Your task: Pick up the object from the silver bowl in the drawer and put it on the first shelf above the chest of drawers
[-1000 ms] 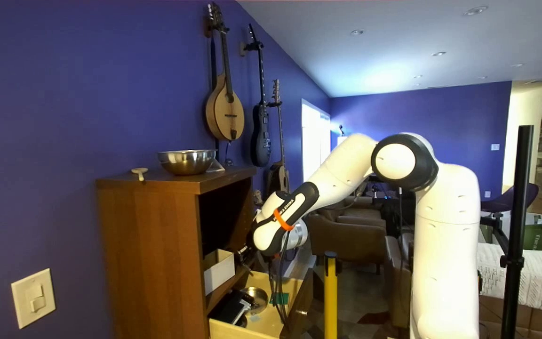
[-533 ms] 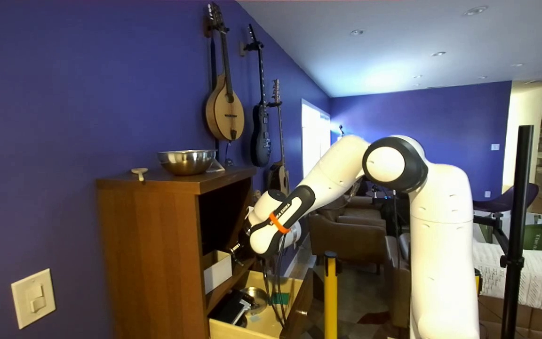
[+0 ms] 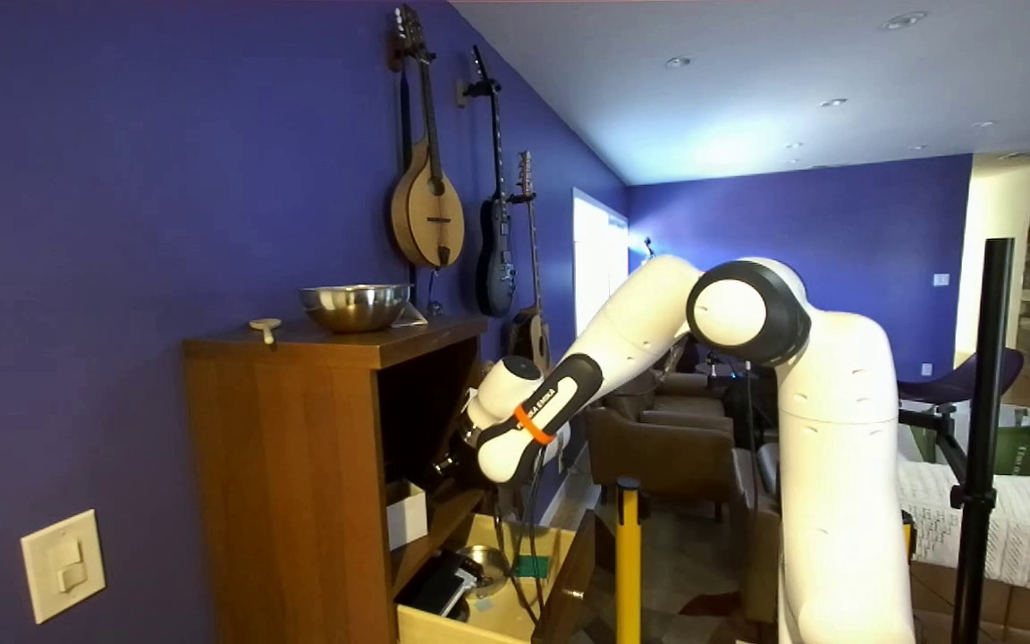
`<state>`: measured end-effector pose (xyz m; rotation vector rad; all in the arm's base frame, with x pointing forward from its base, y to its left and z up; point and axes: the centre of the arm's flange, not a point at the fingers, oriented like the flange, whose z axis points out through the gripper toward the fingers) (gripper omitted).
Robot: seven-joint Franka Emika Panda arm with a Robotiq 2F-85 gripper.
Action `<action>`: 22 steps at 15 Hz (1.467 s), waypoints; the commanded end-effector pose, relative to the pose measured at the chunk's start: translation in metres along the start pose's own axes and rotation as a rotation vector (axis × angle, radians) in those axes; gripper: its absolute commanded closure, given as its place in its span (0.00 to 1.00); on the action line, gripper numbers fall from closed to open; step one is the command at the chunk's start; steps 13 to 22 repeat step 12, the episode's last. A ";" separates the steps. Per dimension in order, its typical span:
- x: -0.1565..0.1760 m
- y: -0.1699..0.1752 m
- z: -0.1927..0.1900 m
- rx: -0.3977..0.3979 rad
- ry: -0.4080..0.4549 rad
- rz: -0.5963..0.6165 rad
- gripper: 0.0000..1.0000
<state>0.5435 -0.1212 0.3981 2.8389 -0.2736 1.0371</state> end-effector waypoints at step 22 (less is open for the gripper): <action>-0.058 0.068 -0.154 0.459 -0.272 -0.054 0.00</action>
